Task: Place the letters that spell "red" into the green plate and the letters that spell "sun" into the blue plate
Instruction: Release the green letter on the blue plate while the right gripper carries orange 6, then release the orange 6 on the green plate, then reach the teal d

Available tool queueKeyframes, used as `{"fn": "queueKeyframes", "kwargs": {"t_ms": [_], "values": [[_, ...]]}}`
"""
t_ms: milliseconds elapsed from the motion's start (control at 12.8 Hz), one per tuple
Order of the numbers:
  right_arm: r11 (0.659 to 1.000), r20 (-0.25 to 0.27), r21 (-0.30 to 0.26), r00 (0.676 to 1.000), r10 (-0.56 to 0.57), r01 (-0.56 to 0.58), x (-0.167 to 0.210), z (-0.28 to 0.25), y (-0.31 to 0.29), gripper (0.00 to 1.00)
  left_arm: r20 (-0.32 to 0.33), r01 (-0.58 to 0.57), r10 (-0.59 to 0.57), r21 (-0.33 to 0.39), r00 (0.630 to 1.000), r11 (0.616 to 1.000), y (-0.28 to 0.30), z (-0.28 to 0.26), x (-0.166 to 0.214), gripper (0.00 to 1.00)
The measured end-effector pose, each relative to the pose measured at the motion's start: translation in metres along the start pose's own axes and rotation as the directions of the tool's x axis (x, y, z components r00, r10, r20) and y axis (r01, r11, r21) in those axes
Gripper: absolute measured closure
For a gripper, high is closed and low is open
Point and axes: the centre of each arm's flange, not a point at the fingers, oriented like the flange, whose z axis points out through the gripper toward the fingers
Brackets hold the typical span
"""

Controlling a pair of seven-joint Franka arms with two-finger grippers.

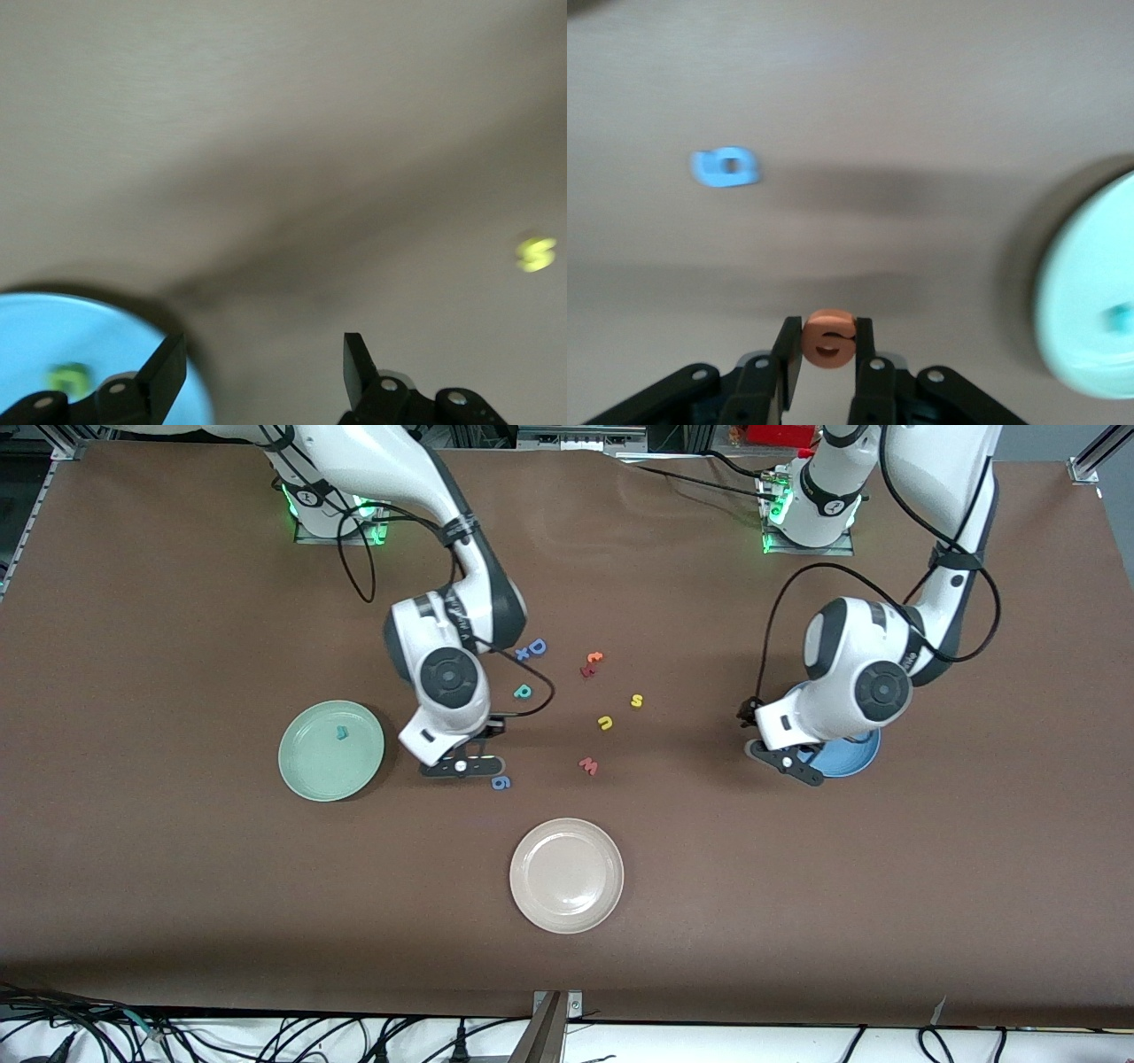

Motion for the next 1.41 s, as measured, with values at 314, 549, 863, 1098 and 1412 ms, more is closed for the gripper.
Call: {"fn": "queueKeyframes", "kwargs": {"t_ms": [314, 549, 863, 1098, 1412], "values": [[0.986, 0.057, -0.019, 0.985, -0.163, 0.164, -0.001, 0.011, 0.106, 0.72, -0.025, 0.112, -0.112, -0.004, 0.993, 0.994, 0.060, -0.022, -0.005, 0.20], [0.970, 0.089, 0.000, 0.966, -0.241, 0.242, 0.000, 0.029, 0.187, 0.72, -0.066, 0.146, -0.146, -0.014, 0.987, 0.989, 0.087, -0.047, -0.017, 0.19], [0.965, 0.067, -0.003, 0.963, -0.260, 0.261, -0.008, 0.077, 0.262, 0.72, -0.123, 0.140, -0.142, -0.019, 0.982, 0.990, 0.100, -0.050, -0.035, 0.12], [0.964, 0.071, -0.009, 0.962, -0.264, 0.266, -0.015, 0.103, 0.260, 0.72, -0.154, 0.160, -0.162, -0.028, 0.975, 0.987, 0.087, -0.060, -0.043, 0.08], [0.966, 0.074, 0.002, 0.964, -0.257, 0.257, -0.015, 0.111, 0.255, 0.66, -0.164, 0.171, -0.175, -0.036, 0.971, 0.985, 0.080, -0.070, -0.045, 0.08]]}}
